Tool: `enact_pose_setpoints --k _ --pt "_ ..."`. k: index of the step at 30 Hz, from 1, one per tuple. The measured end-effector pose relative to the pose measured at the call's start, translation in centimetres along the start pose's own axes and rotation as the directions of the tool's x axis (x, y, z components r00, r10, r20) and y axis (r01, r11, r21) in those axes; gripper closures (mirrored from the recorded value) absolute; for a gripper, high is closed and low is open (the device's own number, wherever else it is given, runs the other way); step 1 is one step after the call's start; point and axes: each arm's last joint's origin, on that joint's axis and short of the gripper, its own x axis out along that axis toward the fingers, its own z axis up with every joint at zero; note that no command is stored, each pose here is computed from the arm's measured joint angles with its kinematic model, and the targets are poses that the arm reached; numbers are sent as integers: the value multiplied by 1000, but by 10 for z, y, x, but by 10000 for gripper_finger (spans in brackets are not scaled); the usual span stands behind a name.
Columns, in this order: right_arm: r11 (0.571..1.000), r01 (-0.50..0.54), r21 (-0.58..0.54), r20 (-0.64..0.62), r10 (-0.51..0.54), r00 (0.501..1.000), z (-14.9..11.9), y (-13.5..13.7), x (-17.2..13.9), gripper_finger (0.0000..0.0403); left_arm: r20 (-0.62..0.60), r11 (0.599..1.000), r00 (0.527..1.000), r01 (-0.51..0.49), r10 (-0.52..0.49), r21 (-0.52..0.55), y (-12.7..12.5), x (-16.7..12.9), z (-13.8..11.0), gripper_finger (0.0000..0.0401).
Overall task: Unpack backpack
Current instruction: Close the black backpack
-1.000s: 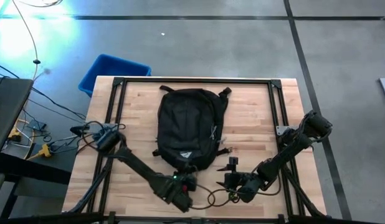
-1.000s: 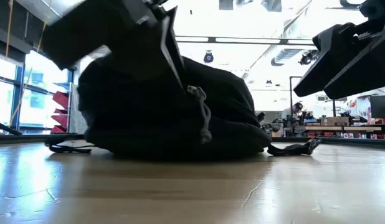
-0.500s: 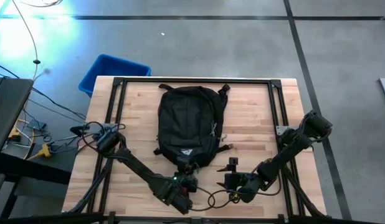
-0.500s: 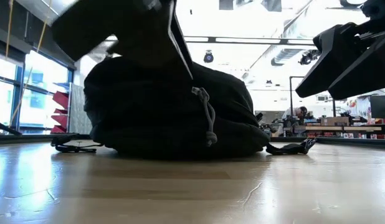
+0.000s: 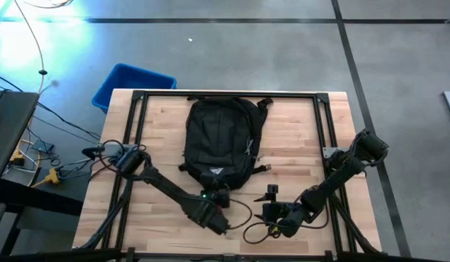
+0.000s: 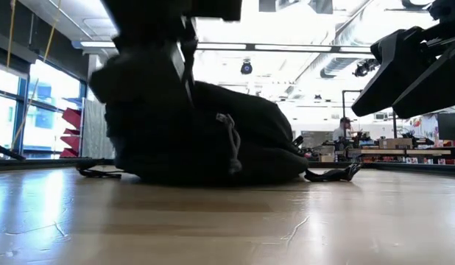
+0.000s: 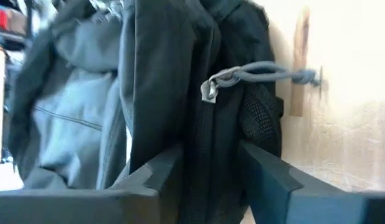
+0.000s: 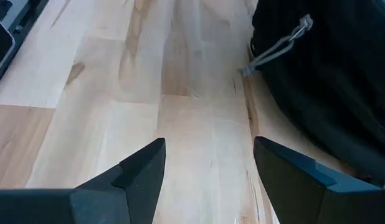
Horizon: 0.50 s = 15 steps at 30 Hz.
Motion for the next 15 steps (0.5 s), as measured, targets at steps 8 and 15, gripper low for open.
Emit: enact_pose_setpoints --k 8,15 --pt "1000 14 5 4 -14 1000 -1 1 2 172 -51 997 998 -41 44 60 -11 25 -2 393" --pt "996 51 -67 89 -45 995 -3 11 13 172 112 990 984 -140 141 -20 -20 -9 3 399"
